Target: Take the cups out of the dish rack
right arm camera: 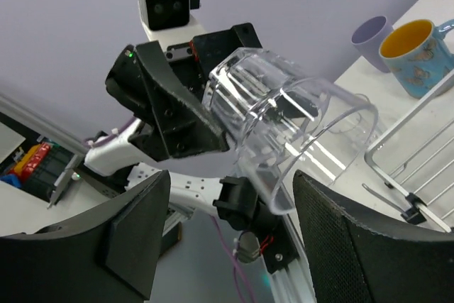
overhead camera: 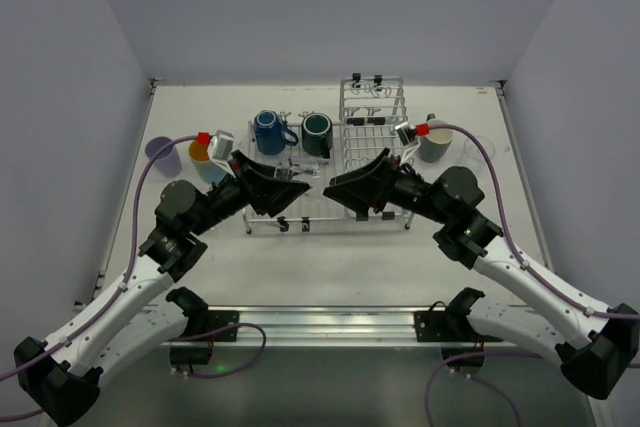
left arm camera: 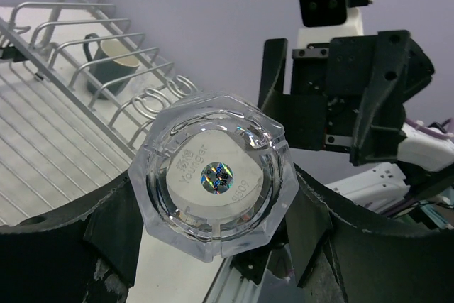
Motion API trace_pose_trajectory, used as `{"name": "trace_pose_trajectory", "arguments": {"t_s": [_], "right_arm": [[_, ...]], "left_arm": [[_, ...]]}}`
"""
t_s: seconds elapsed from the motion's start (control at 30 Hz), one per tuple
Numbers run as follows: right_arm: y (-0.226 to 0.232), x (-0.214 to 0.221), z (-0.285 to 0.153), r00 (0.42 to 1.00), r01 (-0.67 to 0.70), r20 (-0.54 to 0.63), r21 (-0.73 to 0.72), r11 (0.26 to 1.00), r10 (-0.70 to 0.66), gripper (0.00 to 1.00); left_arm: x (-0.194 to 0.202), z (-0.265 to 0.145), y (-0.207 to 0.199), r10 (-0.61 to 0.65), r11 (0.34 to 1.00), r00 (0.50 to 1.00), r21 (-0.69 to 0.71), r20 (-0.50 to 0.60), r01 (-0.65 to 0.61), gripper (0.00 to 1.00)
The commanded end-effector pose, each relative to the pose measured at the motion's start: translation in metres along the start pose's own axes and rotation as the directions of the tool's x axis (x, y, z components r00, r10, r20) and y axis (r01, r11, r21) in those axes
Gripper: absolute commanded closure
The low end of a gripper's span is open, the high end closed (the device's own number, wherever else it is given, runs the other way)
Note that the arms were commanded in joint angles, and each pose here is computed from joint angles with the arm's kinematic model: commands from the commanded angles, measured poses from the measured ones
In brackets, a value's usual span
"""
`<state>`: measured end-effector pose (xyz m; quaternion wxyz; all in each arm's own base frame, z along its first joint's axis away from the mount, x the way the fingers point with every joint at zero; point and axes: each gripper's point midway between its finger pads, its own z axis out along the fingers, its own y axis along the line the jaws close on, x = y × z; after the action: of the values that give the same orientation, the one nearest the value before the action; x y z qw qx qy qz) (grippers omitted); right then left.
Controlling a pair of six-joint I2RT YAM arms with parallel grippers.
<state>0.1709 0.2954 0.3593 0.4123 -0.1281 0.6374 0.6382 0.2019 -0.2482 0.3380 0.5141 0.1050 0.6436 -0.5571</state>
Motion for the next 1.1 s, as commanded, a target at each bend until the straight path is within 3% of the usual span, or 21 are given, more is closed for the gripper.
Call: {"name": "trace_pose_trajectory", "arguments": {"t_s": [0.0,0.23,0.37,0.47,0.53,0.57,0.6,0.7,0.77,0.87,0.93,1.07], "right_arm": [[0.034,-0.033,0.011,0.995,0.02,0.099,-0.108,0.994,-0.009,0.29],[0.042,-0.038,0.021,0.995,0.009,0.097,-0.125,0.992,0.004,0.31],[0.056,-0.04,0.033,0.997,-0.016,0.075,-0.188,0.982,0.031,0.38],[0.06,-0.04,0.041,0.995,-0.042,0.083,-0.207,0.977,0.06,0.55],[0.059,-0.043,0.042,0.99,-0.07,0.104,-0.211,0.975,0.093,0.69],[0.058,-0.043,0.042,0.989,-0.071,0.114,-0.22,0.973,0.098,0.85],[0.058,-0.045,0.042,0.987,-0.074,0.127,-0.217,0.973,0.103,0.92],[0.061,-0.05,0.033,0.982,-0.054,0.165,-0.211,0.976,0.09,1.0],[0.063,-0.061,0.024,0.979,-0.001,0.203,-0.153,0.988,0.033,1.0],[0.058,-0.075,0.011,0.973,0.091,0.214,0.007,0.996,-0.09,1.0],[0.044,-0.087,0.001,0.957,0.174,0.207,0.141,0.975,-0.201,1.0],[-0.01,-0.114,-0.054,0.936,0.208,0.144,0.511,0.834,-0.322,1.0]], "left_arm": [[-0.025,-0.011,-0.049,0.014,0.978,0.995,0.206,0.101,-0.034,0.69],[-0.019,-0.018,-0.056,0.042,0.966,0.995,0.249,0.096,-0.065,0.66],[-0.007,-0.013,-0.054,0.037,0.959,0.999,0.279,0.04,-0.046,0.58],[-0.008,-0.015,-0.048,0.039,0.969,0.997,0.243,0.067,-0.054,0.45],[-0.012,-0.018,-0.049,0.07,0.969,0.994,0.232,0.084,-0.088,0.29],[-0.01,-0.018,-0.045,0.071,0.975,0.995,0.205,0.067,-0.084,0.24],[-0.011,-0.02,-0.046,0.087,0.975,0.994,0.201,0.071,-0.099,0.12],[-0.015,-0.025,-0.038,0.147,0.981,0.987,0.12,0.067,-0.154,0.0],[-0.035,-0.03,-0.03,0.228,0.973,0.968,0.012,0.11,-0.23,0.0],[-0.038,-0.051,0.012,0.29,0.929,0.956,-0.252,0.044,-0.27,0.0],[-0.046,-0.065,0.023,0.349,0.883,0.937,-0.345,0.024,-0.32,0.0],[-0.036,-0.091,0.058,0.392,0.777,0.915,-0.498,-0.096,-0.385,0.0]]}}
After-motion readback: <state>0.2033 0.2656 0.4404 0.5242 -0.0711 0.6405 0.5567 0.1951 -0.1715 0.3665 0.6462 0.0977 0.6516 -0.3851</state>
